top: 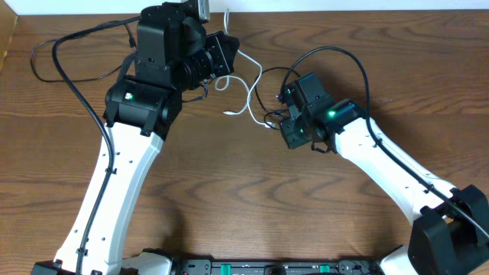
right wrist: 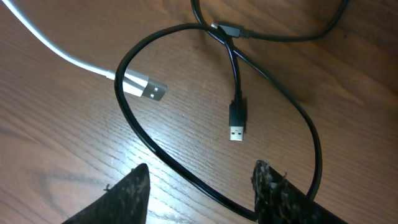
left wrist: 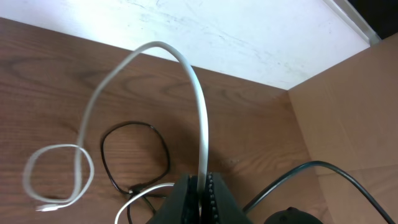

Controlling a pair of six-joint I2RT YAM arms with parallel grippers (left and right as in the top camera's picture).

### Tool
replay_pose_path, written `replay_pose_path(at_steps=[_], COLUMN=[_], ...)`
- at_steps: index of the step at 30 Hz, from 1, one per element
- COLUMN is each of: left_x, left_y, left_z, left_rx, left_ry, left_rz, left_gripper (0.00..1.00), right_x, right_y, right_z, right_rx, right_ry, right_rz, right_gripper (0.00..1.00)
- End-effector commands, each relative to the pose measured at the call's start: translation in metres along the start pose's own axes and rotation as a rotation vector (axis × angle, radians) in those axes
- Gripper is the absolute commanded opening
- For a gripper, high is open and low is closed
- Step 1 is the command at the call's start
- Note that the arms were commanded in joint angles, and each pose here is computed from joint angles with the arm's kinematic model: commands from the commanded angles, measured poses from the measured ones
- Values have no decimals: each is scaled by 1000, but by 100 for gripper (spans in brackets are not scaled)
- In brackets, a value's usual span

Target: Untangle cables

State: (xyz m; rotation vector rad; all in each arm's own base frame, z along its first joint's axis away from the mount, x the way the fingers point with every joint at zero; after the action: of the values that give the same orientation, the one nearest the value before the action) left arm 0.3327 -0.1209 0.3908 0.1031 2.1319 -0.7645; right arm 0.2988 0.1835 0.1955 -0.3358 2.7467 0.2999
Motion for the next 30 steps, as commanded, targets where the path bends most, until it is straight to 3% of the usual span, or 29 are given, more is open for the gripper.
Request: replay_pose_path(at_steps=[1,4,7,10,13,21,26,30], left_x=[-2,-2,-2,-2,-2,0,-1,1], left_y=[-2,-2,-2,-2,-2,-1,6,14], left_z=[-4,-4,-4,-4,-4,-4,-4,-5], left_rx=[-5,-5,-5,-5,-6,-12,-112,-208], left_ry=[-17,-17,-17,-16,-14,-4,-30,-29], left_rz=[12,12,12,12,11,8,3,-6], left_gripper=[7,7,7,7,7,7,7,7], right_x=[11,18,18,16,13,3,5,-3], right_y=[0,0,0,1,2,-16,-5,-1], right_z=[3,5,5,5,5,4,2,-26], right_rx=[13,-1,4,1,-3,209,15,1], right_ry=[43,76,77,61,44,-74,1,-28], right_rz=[-68,-69,-70,-13,15,158,141,143], right_gripper=[54,58,53,23,3,1,1,1])
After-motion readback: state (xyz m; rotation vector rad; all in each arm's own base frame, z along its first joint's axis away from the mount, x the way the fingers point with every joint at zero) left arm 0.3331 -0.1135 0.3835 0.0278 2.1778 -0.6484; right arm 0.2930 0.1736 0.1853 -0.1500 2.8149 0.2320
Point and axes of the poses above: each gripper's point midway between its finger pads, its own z axis out along the fingers, its own y axis along the line the jaws close on, x = y × z, the point moved 10 cm from there along -z, back along the fingers, and after that the axes turned 10 degrees about z, right-handed, at the moved point
